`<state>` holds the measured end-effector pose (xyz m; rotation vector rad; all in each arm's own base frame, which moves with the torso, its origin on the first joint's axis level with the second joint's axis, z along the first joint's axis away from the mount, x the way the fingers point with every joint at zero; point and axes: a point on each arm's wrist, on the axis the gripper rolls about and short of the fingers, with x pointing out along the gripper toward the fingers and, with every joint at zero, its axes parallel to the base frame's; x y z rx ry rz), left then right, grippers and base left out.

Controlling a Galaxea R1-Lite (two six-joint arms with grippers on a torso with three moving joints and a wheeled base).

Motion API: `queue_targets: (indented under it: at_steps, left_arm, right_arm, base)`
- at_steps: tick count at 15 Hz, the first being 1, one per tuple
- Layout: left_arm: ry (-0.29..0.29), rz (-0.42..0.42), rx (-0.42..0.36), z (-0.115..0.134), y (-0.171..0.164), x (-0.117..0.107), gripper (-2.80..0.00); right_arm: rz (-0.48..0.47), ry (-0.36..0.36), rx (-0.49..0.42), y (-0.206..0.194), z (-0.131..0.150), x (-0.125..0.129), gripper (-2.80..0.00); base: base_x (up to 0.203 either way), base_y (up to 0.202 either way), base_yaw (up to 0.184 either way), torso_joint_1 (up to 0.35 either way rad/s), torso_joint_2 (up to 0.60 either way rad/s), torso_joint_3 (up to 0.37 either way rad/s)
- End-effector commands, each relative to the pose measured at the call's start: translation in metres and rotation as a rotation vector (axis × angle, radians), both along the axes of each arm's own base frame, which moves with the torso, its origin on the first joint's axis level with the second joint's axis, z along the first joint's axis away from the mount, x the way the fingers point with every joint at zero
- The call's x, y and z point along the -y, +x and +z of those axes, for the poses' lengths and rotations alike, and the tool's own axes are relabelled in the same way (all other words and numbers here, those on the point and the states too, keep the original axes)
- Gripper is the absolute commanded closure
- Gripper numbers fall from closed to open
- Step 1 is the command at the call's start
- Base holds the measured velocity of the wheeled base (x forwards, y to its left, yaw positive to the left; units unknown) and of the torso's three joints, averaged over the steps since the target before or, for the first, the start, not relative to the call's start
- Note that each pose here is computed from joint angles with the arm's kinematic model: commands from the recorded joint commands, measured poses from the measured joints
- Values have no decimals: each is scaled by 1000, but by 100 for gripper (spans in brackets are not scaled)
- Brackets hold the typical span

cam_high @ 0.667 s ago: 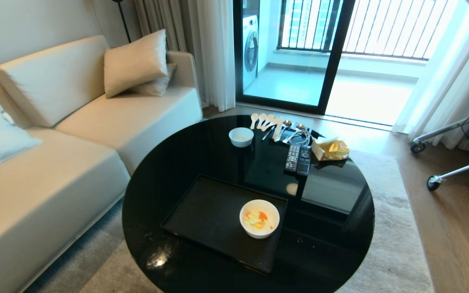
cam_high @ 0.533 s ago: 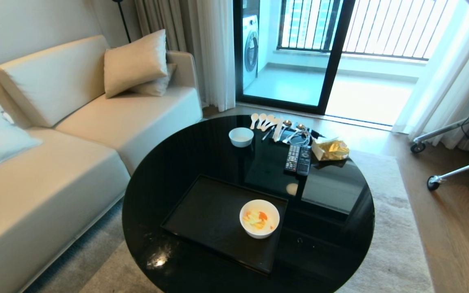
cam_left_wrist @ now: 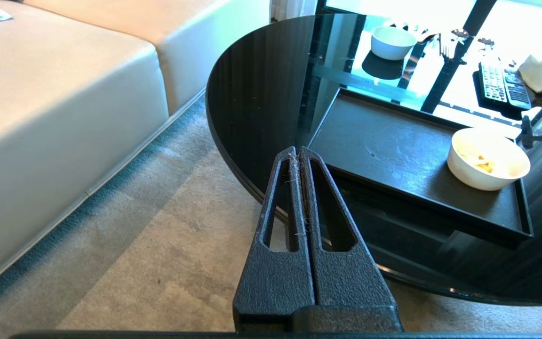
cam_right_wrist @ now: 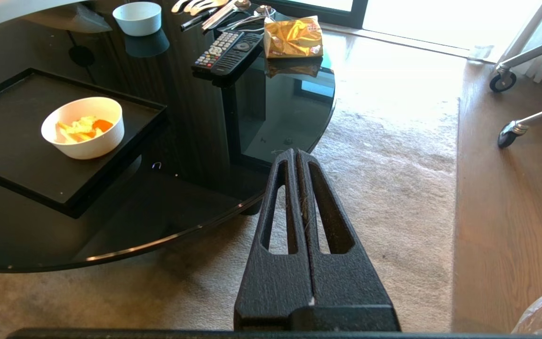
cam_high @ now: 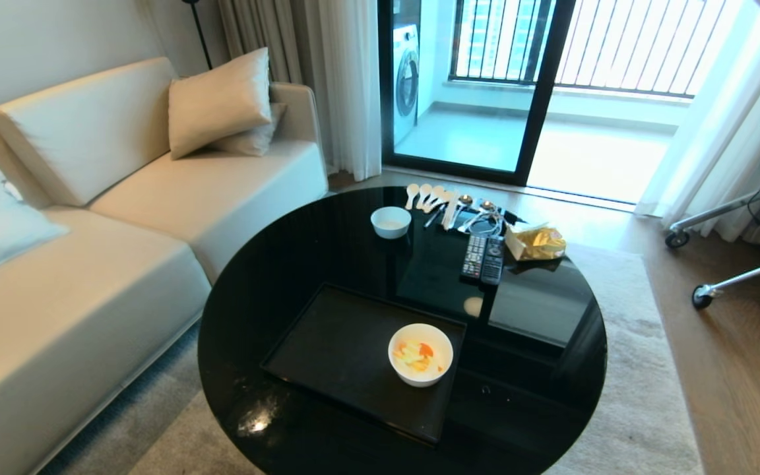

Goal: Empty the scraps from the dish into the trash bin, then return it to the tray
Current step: Pick up the bowl with leftover food

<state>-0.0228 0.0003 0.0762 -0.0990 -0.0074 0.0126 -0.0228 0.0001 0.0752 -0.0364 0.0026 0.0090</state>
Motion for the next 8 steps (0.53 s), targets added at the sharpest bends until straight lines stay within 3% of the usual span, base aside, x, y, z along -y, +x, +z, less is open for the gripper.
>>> queue_targets:
  at_steps: [1,8]
  left_arm:
    - [-1,1,1,0,0,0,0]
    - [-1,1,1,0,0,0,0]
  right_arm:
    - [3,-8,-2,0,0,0,0]
    - [22,-18,1,0,0,0,0]
  base:
    - [0,0,0,0,0,0]
    - [0,0,0,0,0,0]
